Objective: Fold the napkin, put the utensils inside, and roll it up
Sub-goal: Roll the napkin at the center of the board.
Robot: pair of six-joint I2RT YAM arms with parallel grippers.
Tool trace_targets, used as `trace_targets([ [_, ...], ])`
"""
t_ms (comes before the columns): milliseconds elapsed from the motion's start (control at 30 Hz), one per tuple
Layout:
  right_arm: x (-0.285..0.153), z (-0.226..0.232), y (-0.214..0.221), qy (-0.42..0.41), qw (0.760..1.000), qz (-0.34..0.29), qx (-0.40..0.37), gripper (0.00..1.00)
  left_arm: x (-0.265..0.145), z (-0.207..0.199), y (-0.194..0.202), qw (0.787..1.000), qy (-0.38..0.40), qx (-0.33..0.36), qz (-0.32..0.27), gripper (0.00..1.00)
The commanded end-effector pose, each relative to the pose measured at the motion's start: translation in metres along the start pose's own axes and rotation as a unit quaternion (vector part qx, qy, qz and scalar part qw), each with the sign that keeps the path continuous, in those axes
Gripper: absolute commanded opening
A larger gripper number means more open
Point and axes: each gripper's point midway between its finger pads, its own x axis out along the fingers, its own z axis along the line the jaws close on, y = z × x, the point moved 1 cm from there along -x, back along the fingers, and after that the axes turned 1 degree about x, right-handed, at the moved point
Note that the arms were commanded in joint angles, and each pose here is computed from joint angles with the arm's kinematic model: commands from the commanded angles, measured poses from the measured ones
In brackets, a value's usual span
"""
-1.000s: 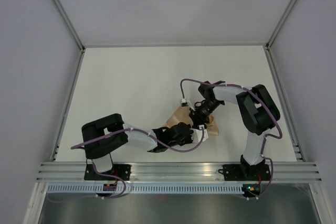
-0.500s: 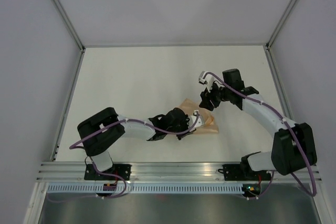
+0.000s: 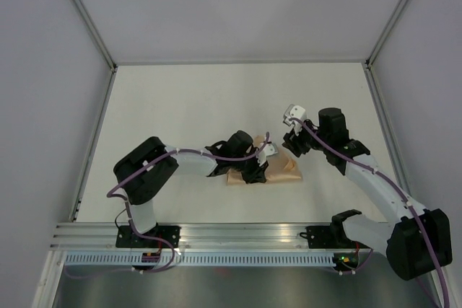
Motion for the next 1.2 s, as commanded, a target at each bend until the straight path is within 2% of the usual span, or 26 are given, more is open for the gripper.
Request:
trace_targets([
  [0,-0.010,0.001,-0.005,0.019,0.998,-0.034,-0.042,0.62,0.004,-0.017,0.031,0.994,0.060,-0.066,0.060,0.02],
  [133,-0.019,0.022,-0.002,-0.032,0.996,-0.037,-0.075,0.63,0.005,-0.012,0.032,0.990,0.076,-0.099,0.063,0.02],
  [333,-0.022,0.054,0.029,-0.101,0.987,-0.022,-0.123,0.66,0.005,-0.004,0.029,0.984,0.100,-0.138,0.062,0.02],
  [600,-0.001,0.072,0.066,-0.106,0.979,0.020,-0.173,0.65,0.010,0.001,0.039,0.973,0.110,-0.172,0.104,0.02],
  [733,0.011,0.094,0.068,-0.120,0.969,0.023,-0.217,0.66,0.012,0.003,0.045,0.966,0.116,-0.193,0.126,0.02],
  [1167,0.037,0.112,0.079,-0.129,0.954,0.054,-0.266,0.65,0.017,0.009,0.046,0.952,0.121,-0.227,0.165,0.02],
])
